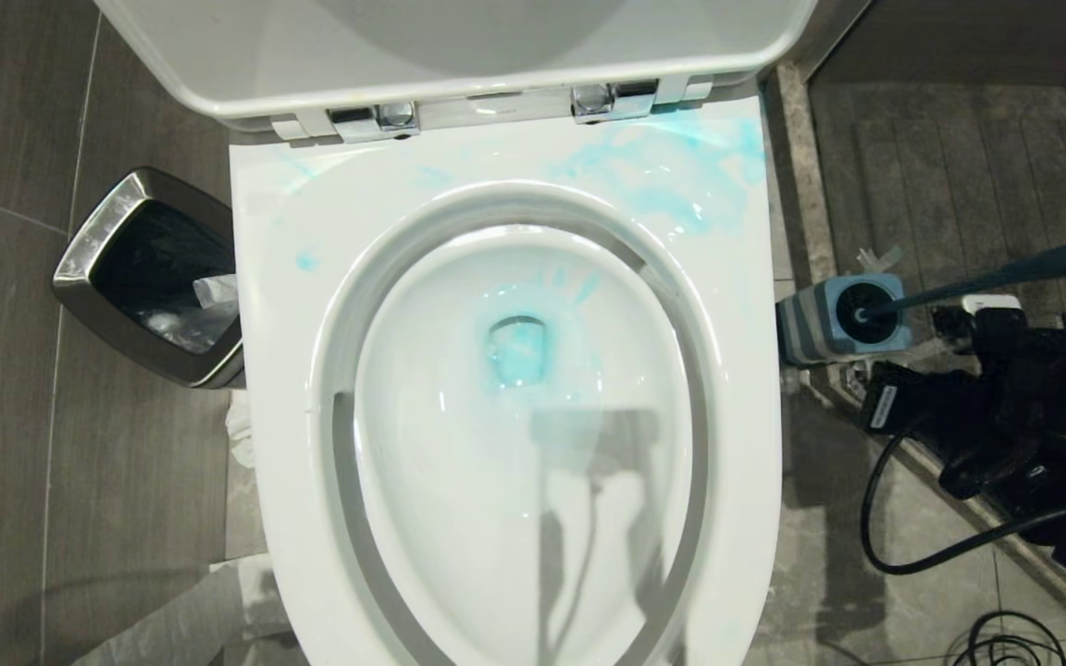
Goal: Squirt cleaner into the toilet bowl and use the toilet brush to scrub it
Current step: Scrub the toilet bowl
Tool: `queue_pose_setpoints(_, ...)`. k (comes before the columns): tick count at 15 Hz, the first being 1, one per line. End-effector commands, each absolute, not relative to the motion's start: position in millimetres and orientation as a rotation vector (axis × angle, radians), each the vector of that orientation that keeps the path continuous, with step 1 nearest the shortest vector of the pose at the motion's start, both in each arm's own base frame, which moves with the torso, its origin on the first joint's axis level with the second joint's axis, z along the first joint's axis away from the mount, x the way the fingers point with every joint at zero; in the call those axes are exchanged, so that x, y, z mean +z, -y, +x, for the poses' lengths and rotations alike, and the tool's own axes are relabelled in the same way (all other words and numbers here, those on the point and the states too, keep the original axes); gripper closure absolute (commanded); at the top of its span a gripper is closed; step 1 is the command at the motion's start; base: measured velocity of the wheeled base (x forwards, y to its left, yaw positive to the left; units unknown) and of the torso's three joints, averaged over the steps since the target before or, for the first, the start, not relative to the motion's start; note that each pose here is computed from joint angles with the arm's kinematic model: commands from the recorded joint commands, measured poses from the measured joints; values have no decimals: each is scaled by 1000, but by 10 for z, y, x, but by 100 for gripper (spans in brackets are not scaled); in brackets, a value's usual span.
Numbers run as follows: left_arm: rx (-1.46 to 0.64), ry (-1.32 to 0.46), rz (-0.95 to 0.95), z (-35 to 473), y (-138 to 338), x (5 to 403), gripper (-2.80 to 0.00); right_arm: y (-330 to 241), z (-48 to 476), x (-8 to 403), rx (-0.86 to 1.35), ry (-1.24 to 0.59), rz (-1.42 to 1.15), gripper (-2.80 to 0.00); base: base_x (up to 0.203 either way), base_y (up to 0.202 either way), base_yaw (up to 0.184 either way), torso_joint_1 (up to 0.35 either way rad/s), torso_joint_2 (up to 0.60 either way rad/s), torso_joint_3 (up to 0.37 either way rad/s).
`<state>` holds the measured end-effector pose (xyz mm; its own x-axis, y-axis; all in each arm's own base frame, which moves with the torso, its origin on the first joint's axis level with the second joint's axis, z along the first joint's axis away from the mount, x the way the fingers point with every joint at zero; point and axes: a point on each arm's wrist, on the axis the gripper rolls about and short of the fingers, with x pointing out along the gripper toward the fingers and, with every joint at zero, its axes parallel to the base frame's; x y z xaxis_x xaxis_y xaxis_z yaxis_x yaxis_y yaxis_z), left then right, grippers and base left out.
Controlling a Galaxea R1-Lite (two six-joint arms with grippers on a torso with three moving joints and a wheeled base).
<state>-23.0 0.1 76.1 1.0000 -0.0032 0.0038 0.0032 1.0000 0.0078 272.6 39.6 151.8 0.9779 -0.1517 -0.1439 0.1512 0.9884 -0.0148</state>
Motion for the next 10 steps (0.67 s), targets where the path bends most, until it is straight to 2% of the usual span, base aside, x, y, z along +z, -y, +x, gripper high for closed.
queue_pose_setpoints(1,-3,3,8,-229,-1,761,0,-332,2611,1521,-169,-144,-32,-280,0,0,0,0,0,0)
queue_pose_setpoints(4,-3,3,8,-229,-1,761,0,-274,2393,1475,-159,-128,-120,-280,0,0,0,0,0,0)
queue_pose_setpoints(10,-3,3,8,-229,-1,761,0,-118,2376,1555,-162,0,-165,-280,0,0,0,0,0,0)
